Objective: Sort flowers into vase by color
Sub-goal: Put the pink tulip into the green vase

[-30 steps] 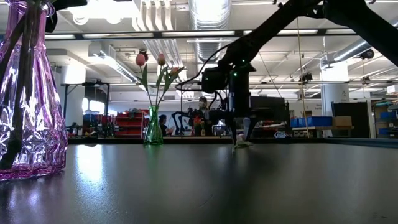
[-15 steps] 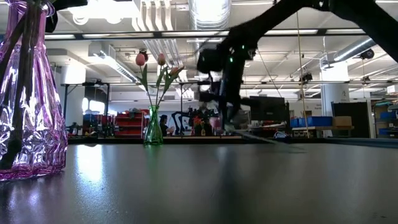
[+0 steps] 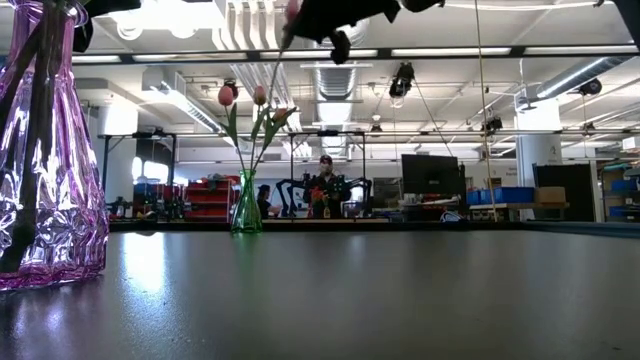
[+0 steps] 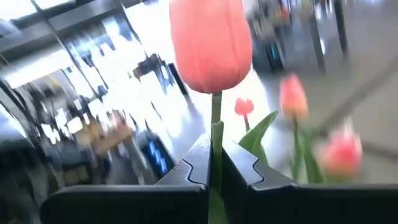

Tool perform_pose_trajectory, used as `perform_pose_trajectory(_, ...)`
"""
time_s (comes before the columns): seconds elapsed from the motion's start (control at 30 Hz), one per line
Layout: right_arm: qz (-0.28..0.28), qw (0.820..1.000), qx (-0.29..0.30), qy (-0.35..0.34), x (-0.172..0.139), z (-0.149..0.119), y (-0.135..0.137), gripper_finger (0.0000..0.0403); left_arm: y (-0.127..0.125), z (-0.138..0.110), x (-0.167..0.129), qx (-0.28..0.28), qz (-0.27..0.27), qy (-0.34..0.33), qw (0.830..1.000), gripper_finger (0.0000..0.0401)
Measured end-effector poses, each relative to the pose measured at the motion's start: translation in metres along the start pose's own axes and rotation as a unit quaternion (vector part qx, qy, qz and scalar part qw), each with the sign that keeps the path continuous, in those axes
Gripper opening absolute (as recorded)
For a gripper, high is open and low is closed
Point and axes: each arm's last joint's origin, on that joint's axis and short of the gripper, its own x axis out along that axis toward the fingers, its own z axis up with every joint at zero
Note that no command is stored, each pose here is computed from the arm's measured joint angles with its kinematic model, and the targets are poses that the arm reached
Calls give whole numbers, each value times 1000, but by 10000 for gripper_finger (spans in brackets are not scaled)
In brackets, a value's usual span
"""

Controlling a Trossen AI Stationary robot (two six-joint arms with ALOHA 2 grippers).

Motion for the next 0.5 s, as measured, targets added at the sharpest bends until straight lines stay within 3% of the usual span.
perform_pose_trajectory(0.2,40,990,-68,-120,8,12,6,13,0,0,0,1,0,0,1000,0)
perform_pose_trajectory(0.5,36,972,-166,-165,45,10,10,13,0,0,0,1,0,0,1000,0)
